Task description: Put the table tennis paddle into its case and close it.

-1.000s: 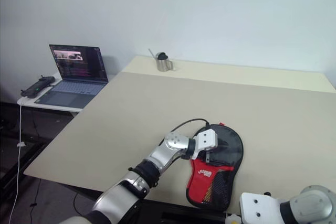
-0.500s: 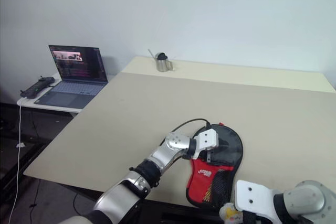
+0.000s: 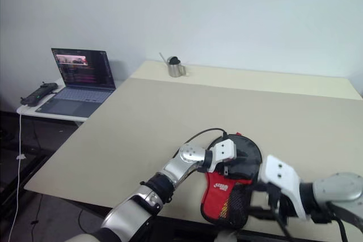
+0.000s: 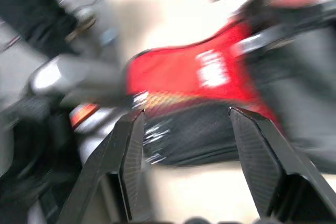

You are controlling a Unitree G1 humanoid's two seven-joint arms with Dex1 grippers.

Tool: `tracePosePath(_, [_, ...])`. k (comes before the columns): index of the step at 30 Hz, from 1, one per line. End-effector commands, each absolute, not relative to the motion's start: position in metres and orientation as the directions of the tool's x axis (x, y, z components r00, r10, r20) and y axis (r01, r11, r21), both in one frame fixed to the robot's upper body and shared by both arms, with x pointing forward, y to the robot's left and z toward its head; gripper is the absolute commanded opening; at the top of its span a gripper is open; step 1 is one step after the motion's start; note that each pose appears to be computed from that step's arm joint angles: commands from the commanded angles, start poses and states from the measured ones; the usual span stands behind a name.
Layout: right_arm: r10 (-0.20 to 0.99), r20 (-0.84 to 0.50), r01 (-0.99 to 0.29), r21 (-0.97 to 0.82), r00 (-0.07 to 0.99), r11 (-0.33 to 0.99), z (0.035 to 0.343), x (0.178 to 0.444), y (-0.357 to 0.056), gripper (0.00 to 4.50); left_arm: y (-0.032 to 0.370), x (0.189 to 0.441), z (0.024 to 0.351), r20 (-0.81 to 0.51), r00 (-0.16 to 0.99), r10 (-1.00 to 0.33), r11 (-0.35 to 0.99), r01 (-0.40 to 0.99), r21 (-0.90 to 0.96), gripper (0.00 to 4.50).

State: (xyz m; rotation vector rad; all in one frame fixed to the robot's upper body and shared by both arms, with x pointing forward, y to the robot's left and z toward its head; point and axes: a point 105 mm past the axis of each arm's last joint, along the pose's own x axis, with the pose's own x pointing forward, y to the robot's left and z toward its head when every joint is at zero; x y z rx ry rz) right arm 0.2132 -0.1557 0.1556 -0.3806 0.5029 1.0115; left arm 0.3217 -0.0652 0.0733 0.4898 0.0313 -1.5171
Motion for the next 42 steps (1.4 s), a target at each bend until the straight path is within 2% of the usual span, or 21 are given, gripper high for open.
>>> tracePosePath(1, [0.667, -0.454, -0.793, -0.173, 0.59, 0.583, 0.168, 0.249, -0.168, 2.79, -0.046, 0.324, 0.068, -0.32, 0.111, -0.941, 0.025, 0.965, 0.262, 3.65])
tracePosePath(3, [0.65, -0.379, -0.748, -0.228, 0.658, 0.624, 0.175, 0.266, -0.172, 2.79, -0.033, 0.325, 0.08, -0.277, 0.132, -0.952, 0.056, 0.963, 0.265, 3.65])
tracePosePath(5, [0.649, -0.34, -0.732, -0.267, 0.68, 0.627, 0.176, 0.276, -0.175, 2.79, -0.019, 0.325, 0.09, -0.247, 0.165, -0.955, 0.094, 0.957, 0.274, 3.65])
tracePosePath(11, [0.73, -0.298, -0.788, -0.245, 0.615, 0.564, 0.166, 0.293, -0.168, 2.79, 0.035, 0.317, 0.128, -0.141, 0.291, -0.946, 0.251, 0.936, 0.246, 3.65])
tracePosePath(15, [0.753, -0.274, -0.801, -0.237, 0.598, 0.55, 0.164, 0.305, -0.17, 2.79, 0.062, 0.312, 0.138, -0.13, 0.368, -0.921, 0.337, 0.918, 0.211, 3.65])
tracePosePath(21, [0.74, -0.214, -0.768, -0.262, 0.637, 0.585, 0.17, 0.345, -0.181, 2.79, 0.128, 0.303, 0.151, -0.106, 0.581, -0.807, 0.552, 0.806, 0.212, 3.65])
tracePosePath(30, [0.684, -0.238, -0.723, -0.28, 0.689, 0.631, 0.17, 0.378, -0.217, 2.79, 0.152, 0.299, 0.156, -0.092, 0.743, -0.663, 0.699, 0.658, 0.282, 3.65])
tracePosePath(36, [0.656, -0.261, -0.705, -0.295, 0.708, 0.645, 0.173, 0.379, -0.234, 2.79, 0.146, 0.303, 0.145, -0.139, 0.711, -0.689, 0.653, 0.693, 0.307, 3.65])
tracePosePath(42, [0.648, -0.3, -0.714, -0.29, 0.7, 0.638, 0.169, 0.364, -0.239, 2.79, 0.136, 0.311, 0.134, -0.151, 0.679, -0.718, 0.626, 0.725, 0.287, 3.65])
